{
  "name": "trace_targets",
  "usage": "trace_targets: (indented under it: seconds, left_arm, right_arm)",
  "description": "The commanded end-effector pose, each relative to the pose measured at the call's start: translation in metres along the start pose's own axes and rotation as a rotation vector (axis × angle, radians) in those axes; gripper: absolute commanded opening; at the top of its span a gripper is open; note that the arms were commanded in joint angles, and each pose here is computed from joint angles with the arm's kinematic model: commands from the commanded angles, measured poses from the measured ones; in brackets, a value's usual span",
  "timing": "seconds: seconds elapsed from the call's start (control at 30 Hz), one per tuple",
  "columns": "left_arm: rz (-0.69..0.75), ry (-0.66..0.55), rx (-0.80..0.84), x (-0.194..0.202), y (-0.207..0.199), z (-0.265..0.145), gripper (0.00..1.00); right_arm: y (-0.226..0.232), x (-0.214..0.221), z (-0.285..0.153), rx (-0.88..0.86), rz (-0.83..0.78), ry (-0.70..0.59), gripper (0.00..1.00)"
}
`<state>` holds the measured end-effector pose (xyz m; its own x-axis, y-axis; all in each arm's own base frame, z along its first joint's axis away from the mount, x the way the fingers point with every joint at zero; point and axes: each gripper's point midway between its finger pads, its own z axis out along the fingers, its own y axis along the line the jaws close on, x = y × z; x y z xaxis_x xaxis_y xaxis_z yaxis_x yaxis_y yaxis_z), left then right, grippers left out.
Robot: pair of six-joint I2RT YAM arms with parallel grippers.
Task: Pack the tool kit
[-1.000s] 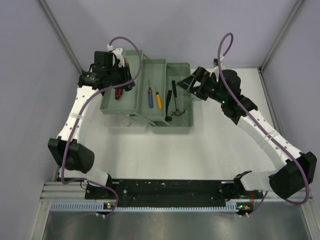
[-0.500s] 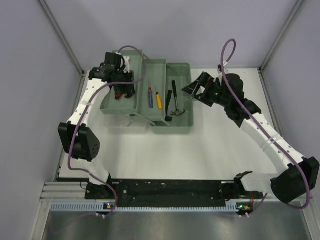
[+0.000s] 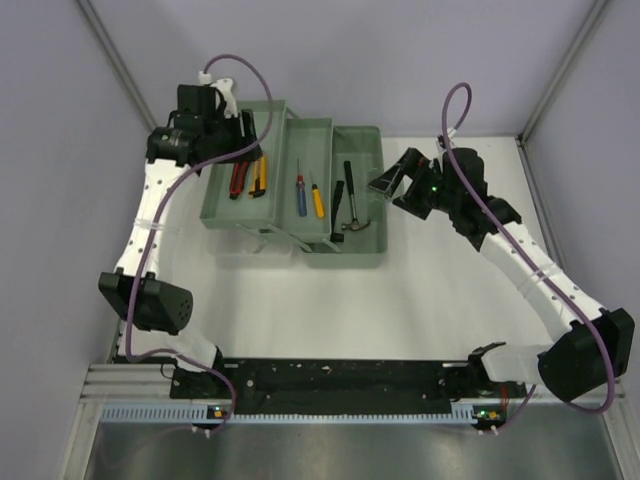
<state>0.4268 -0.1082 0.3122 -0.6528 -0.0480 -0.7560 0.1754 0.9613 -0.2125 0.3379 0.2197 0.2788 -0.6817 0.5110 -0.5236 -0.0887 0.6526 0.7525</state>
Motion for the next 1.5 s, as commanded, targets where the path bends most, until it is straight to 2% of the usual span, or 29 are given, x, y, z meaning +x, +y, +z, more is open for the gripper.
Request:
trace_targets:
  seconds: [0.0, 0.1, 0.23, 0.47, 0.6, 0.73, 1.0, 1.2, 1.33, 1.47]
  left_arm:
    - [-0.154, -0.256, -0.155, -0.044, 0.048, -0.065, 0.67]
    - [-0.309, -0.329, -0.217, -0.040, 0.095, -0.079, 0.70]
    - [-0.527, -0.368, -0.132, -0.026, 0.139, -0.066, 0.72]
    - [-0.708, -0.155, -0.076, 0.054, 0.173, 0.016, 0.68]
    - [-0.697, -0.124, 0.041, 0.075, 0.174, 0.050, 0.62]
    - [-0.681, -0.062, 0.064, 0.093, 0.180, 0.072, 0.58]
    - [-0.584, -0.073, 0.090, 0.098, 0.183, 0.083, 0.40]
    - [-0.522, -0.035, 0.073, 0.105, 0.181, 0.090, 0.38]
    - [-0.487, 0.010, 0.049, 0.112, 0.178, 0.097, 0.39]
    - [-0.492, 0.050, 0.001, 0.120, 0.182, 0.103, 0.34]
  right_arm:
    - [-0.001, -0.013, -0.004, 0.016, 0.026, -0.043, 0.92]
    - [-0.014, -0.011, -0.001, 0.053, 0.048, -0.045, 0.92]
    - [-0.030, -0.004, 0.000, 0.100, 0.069, -0.030, 0.92]
    - [-0.051, 0.000, 0.002, 0.157, 0.085, -0.015, 0.91]
    - [-0.062, 0.005, 0.005, 0.185, 0.092, -0.002, 0.91]
    - [-0.073, 0.010, 0.010, 0.210, 0.102, 0.019, 0.91]
    - [-0.097, 0.018, 0.023, 0.273, 0.055, 0.049, 0.91]
    - [-0.110, 0.024, 0.039, 0.296, -0.008, 0.106, 0.89]
    - [-0.113, 0.030, 0.050, 0.285, -0.036, 0.156, 0.83]
    - [-0.119, 0.034, 0.060, 0.286, -0.057, 0.194, 0.68]
